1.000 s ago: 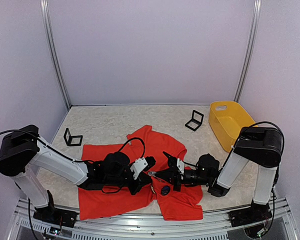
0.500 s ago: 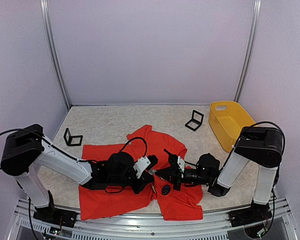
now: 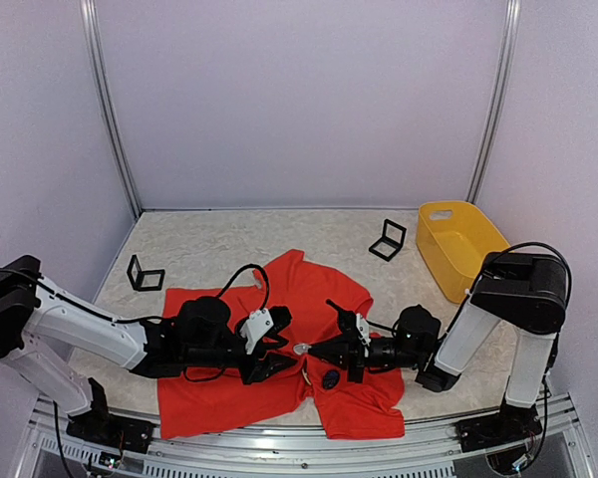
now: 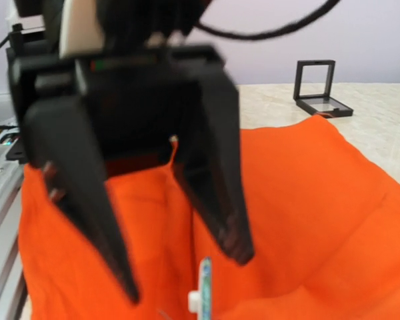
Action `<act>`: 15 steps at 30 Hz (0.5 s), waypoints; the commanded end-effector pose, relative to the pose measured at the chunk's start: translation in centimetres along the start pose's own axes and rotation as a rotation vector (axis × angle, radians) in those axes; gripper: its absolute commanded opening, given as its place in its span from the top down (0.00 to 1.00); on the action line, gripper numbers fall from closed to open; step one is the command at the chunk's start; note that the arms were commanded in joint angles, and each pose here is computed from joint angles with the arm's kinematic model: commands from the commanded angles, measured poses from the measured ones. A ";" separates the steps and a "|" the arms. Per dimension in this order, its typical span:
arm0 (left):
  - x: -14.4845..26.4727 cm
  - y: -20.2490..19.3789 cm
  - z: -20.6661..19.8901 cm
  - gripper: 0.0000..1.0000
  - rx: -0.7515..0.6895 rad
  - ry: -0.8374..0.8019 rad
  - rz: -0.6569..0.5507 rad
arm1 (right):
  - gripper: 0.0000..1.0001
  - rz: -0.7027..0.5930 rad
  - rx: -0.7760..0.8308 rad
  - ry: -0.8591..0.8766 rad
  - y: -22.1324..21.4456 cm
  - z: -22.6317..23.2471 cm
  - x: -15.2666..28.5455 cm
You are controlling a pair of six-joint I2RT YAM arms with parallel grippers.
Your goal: Pin the brooch onto the clothing
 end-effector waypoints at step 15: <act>-0.6 2.1 -0.7 0.96 -0.091 -0.111 -0.015 | 1.00 -0.051 0.036 0.068 1.4 0.4 -0.3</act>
Point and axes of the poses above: each gripper's point midway between its finger pads, its own x axis back along the fingers, its own z axis along the line the jaws close on, y = z × x, the point moved 2 cm from there along x, back along the fingers, and after that the axes turned 13 degrees about x, right-handed, at the moved point
